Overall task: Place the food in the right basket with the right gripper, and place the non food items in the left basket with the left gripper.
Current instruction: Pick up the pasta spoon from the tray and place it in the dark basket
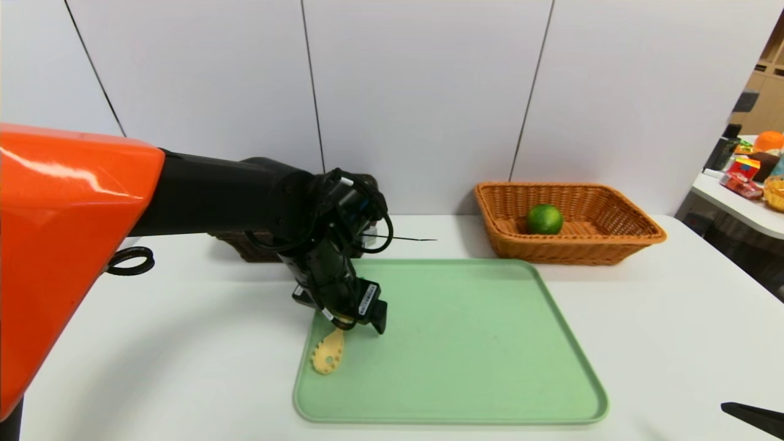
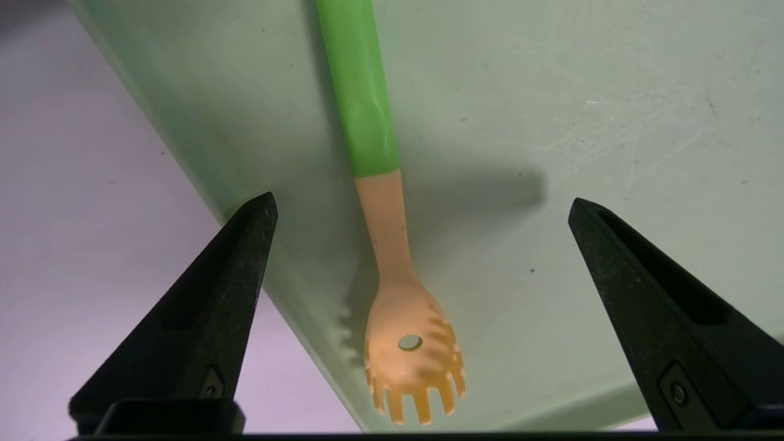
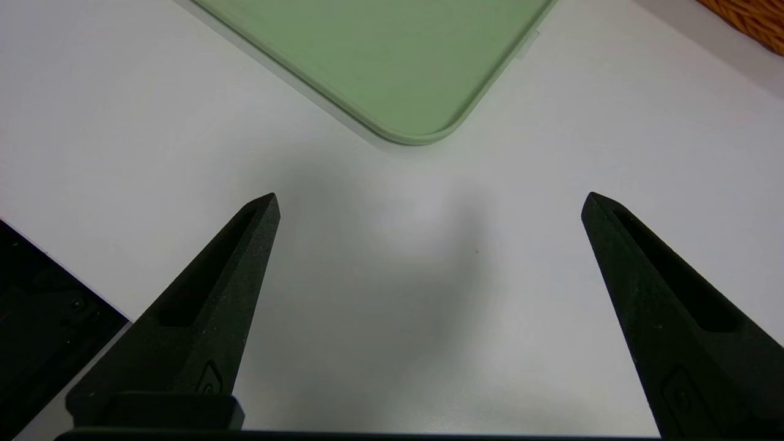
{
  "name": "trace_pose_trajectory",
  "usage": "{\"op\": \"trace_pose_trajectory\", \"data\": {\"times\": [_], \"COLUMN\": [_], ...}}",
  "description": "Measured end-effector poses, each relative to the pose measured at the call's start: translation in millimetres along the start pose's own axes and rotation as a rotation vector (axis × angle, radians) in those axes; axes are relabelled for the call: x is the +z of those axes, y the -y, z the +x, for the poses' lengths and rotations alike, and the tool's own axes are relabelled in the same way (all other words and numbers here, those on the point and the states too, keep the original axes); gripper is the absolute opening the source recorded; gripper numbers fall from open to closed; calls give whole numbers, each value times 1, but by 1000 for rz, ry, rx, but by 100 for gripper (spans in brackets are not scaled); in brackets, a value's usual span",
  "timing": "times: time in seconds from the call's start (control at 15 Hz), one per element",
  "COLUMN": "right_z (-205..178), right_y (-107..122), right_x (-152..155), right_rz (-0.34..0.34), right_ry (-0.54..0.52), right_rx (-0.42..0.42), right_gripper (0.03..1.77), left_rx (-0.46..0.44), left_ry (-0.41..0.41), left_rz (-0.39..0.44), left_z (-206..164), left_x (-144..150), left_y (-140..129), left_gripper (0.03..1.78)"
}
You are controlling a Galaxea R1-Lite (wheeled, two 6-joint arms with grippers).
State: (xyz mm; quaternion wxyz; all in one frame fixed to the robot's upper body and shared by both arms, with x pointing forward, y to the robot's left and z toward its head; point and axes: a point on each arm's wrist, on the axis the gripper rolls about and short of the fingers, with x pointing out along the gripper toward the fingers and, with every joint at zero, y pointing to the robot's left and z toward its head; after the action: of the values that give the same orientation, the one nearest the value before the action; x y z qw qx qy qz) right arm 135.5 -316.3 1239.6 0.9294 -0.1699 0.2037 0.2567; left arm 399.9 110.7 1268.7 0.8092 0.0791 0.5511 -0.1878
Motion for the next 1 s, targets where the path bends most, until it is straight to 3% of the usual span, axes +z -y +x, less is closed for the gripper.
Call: {"op": "trace_pose_trajectory", "data": {"times": [0.67,0.8,1.0], "right_z": [1,1,1], "right_y": [0,0,0], "right_x": [0,0,0], "right_rz": [-1,-2,-2], "right_ry": [-6,-5,-8], "right_rx": [2,2,3], "right_gripper": [170,170,170], "left_rx": [7,9,10], "left_ry": [-16,-18,-27], "left_rz": [5,3,10], "left_z": [8,9,10], "left_x": [1,1,-1], "left_y": [0,-1,0], "left_gripper": [168,133,94]}}
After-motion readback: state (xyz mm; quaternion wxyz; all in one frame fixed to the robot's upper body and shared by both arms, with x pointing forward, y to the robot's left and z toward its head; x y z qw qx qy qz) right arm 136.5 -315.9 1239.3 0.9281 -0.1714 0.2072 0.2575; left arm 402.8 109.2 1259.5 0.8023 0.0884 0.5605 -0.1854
